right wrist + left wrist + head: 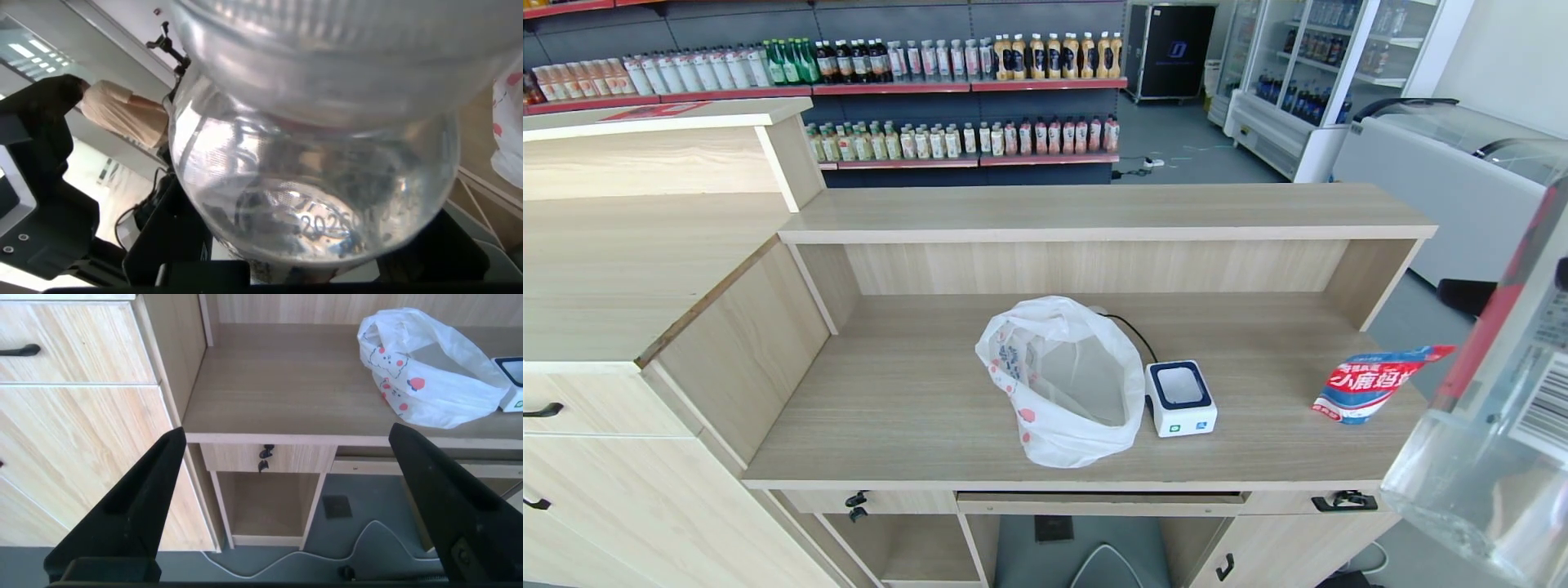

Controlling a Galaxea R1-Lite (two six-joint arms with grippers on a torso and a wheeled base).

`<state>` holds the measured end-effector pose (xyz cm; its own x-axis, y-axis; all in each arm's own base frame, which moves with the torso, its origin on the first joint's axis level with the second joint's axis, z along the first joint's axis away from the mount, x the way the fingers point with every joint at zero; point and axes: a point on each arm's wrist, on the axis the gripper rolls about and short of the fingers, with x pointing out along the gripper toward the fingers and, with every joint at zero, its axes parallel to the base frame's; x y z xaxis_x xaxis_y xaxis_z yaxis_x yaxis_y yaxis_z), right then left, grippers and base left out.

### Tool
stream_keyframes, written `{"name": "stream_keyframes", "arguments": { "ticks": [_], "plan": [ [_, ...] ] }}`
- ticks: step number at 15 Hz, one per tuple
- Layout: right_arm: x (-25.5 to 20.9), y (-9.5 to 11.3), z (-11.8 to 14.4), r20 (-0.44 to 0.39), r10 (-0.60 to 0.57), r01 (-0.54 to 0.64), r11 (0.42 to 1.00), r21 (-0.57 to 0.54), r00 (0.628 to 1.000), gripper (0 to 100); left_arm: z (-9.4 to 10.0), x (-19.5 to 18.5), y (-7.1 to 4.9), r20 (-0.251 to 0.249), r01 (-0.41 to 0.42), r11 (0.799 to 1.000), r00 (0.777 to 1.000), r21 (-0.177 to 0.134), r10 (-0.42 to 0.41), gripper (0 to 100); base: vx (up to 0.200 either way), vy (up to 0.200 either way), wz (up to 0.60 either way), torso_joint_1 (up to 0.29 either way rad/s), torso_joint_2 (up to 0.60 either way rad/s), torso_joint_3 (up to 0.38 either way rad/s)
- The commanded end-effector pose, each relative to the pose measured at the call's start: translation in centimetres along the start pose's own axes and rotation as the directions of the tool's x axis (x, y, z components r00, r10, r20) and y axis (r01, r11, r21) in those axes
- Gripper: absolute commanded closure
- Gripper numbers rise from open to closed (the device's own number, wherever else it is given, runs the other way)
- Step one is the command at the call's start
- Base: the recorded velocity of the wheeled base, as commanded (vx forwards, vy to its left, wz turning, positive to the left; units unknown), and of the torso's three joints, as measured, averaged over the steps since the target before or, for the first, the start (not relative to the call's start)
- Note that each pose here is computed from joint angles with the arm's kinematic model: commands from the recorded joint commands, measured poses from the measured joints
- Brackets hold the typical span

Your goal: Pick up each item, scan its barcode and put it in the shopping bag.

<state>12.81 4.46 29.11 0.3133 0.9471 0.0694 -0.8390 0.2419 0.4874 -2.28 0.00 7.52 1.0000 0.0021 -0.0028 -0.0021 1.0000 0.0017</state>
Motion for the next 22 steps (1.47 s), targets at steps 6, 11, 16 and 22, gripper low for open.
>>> {"name": "stream_keyframes", "arguments": {
  "ticks": [6, 11, 16, 22],
  "plan": [
    [0.0, -0.6, 0.0, 0.003, -0.028, 0.028, 1.000, -0.001, 1.000, 100, 0.0, 0.0, 0.0, 0.000, -0.001, 1.000, 1.000, 0.000, 0.001, 0, 0.000, 0.000, 0.00, 0.000, 0.00, 0.000],
    [-1.5, -9.3, -0.6, 0.126, -0.549, 0.558, 0.764, -0.323, 0.826, 100, 0.0, 0.0, 0.0, 0.001, -0.001, 1.000, 1.000, 0.000, 0.001, 0, 0.000, 0.000, 0.00, 0.000, 0.00, 0.000],
    [-7.5, -16.5, -2.6, 0.096, -0.777, 0.570, 0.365, -0.736, 0.622, 100, 0.0, 0.0, 0.0, 0.001, -0.001, 1.000, 1.000, 0.000, 0.001, 0, 0.000, 0.000, 0.00, 0.000, 0.00, 0.000],
    [-10.4, -19.2, -1.1, 0.147, -0.738, 0.239, 0.021, -0.971, 0.659, 100, 0.0, 0.0, 0.0, 0.000, -0.001, 1.000, 1.000, 0.000, 0.001, 0, 0.000, 0.000, 0.00, 0.000, 0.00, 0.000]
  ]
}}
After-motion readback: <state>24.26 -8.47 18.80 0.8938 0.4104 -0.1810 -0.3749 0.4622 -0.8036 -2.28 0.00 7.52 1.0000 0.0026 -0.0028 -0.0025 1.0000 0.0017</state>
